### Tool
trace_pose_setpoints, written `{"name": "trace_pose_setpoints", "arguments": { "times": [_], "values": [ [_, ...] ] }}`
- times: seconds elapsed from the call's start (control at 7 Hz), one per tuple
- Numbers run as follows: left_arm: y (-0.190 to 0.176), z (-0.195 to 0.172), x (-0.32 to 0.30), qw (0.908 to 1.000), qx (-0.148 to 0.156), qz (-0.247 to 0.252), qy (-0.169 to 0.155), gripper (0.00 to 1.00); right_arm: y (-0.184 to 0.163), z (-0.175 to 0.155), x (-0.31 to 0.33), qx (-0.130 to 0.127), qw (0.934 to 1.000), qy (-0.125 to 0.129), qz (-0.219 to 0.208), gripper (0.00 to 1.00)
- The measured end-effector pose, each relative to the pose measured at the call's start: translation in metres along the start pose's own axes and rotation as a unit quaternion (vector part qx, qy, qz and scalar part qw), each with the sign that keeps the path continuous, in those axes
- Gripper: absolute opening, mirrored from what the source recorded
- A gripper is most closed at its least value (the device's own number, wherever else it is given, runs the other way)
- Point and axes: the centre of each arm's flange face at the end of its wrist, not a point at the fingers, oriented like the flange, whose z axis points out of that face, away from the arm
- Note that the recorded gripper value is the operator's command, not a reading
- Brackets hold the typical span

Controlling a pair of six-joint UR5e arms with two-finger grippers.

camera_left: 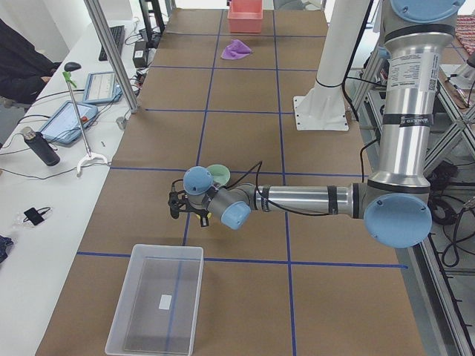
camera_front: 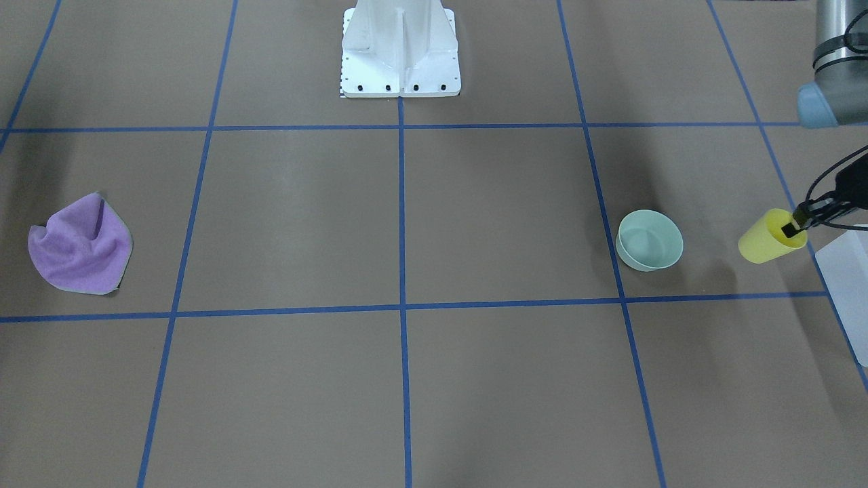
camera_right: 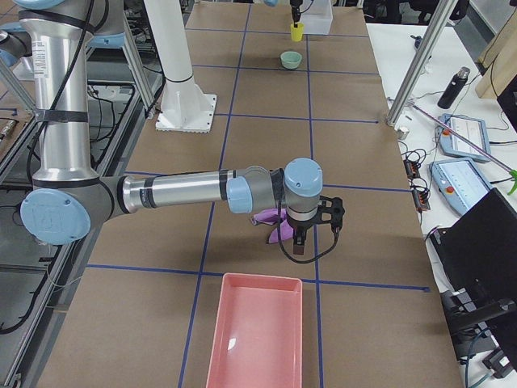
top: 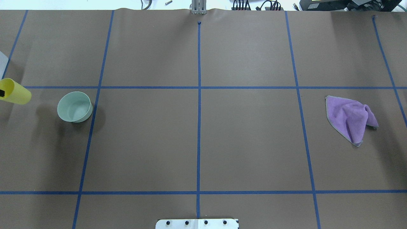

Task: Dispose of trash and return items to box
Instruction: 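Carry the yellow cup with the left gripper and drop it into the clear bin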

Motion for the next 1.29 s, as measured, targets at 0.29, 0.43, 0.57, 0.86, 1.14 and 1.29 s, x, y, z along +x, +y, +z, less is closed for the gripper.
{"name": "trace_pose_setpoints", "arguments": {
  "times": [0.29, 0.43, 0.57, 0.86, 1.14, 1.29],
  "values": [
    [-0.018, -0.037, -0.025, 0.9991, 0.014, -0.039, 0.001, 0.0, -0.001, -0.001, -0.002, 0.0, 1.0, -0.004, 0.0, 1.0],
    [-0.033, -0.058, -0.038, 0.9989, 0.019, -0.041, -0.01, 0.0, -0.002, -0.001, -0.003, 0.0, 1.0, -0.005, 0.0, 1.0],
    [-0.057, -0.091, -0.048, 0.9987, 0.021, -0.039, -0.025, 0.0, -0.003, -0.001, -0.003, 0.0, 1.0, -0.005, -0.001, 1.0],
    [-0.104, -0.145, -0.08, 0.9977, 0.011, -0.03, -0.059, 0.0, -0.003, -0.001, -0.005, -0.002, 0.9999, -0.01, -0.001, 1.0],
    [-0.124, -0.132, -0.139, 0.9967, 0.004, -0.035, -0.073, 0.0, -0.003, 0.0, -0.006, -0.003, 0.9999, -0.013, -0.002, 1.0],
    [-0.126, -0.117, -0.157, 0.9963, 0.01, -0.043, -0.074, 0.0, -0.003, 0.001, -0.007, -0.004, 0.9999, -0.014, -0.003, 1.0]
  ]
}}
